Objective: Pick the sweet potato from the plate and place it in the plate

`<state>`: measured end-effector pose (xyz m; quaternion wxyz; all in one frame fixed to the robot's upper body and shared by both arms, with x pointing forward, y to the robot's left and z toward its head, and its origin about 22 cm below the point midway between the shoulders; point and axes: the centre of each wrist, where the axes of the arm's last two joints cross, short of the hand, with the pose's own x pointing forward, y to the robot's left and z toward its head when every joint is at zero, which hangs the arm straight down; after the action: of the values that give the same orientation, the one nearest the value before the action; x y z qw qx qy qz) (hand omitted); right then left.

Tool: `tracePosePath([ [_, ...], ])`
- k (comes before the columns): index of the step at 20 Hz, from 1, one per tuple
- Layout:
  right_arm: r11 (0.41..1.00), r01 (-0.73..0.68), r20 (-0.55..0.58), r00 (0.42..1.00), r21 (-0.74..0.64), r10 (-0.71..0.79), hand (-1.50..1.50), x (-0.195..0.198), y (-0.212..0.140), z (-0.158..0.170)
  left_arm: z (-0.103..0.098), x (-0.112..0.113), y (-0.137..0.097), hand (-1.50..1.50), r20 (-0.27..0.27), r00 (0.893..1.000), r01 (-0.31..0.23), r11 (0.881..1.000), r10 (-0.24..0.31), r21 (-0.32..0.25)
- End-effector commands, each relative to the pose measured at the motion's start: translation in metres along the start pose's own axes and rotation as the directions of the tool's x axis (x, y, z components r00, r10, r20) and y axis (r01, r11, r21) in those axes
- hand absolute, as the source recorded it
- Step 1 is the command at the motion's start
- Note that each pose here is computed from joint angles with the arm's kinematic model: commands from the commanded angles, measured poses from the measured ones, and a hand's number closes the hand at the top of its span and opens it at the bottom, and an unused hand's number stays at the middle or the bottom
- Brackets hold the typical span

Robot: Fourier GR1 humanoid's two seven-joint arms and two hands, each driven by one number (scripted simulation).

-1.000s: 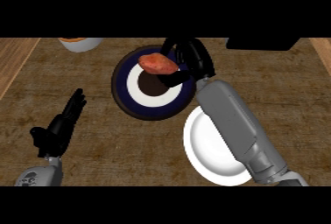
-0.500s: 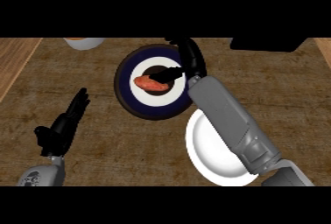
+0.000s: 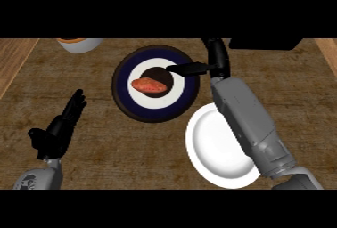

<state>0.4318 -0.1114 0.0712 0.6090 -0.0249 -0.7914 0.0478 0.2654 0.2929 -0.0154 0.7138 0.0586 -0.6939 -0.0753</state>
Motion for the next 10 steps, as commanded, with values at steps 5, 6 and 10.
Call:
tracePosePath([
  [5, 0.988, 0.152, 0.032, 0.988, -0.026, -0.151, -1.5, -0.048, -0.1, 0.016, 0.011, 0.0, -0.005, 0.0, 0.001, 1.0, 0.006, 1.0, -0.006, -0.01],
  [6, 0.988, 0.15, 0.053, 0.987, -0.019, -0.149, -1.5, -0.057, -0.113, 0.025, 0.003, 0.001, -0.002, 0.0, 0.003, 1.0, 0.007, 1.0, -0.007, 0.004],
  [10, 0.994, 0.107, 0.07, 0.992, 0.035, -0.11, -1.5, -0.068, -0.157, 0.037, 0.009, -0.009, -0.008, 0.0, -0.005, 1.0, 0.0, 1.0, 0.0, -0.03],
])
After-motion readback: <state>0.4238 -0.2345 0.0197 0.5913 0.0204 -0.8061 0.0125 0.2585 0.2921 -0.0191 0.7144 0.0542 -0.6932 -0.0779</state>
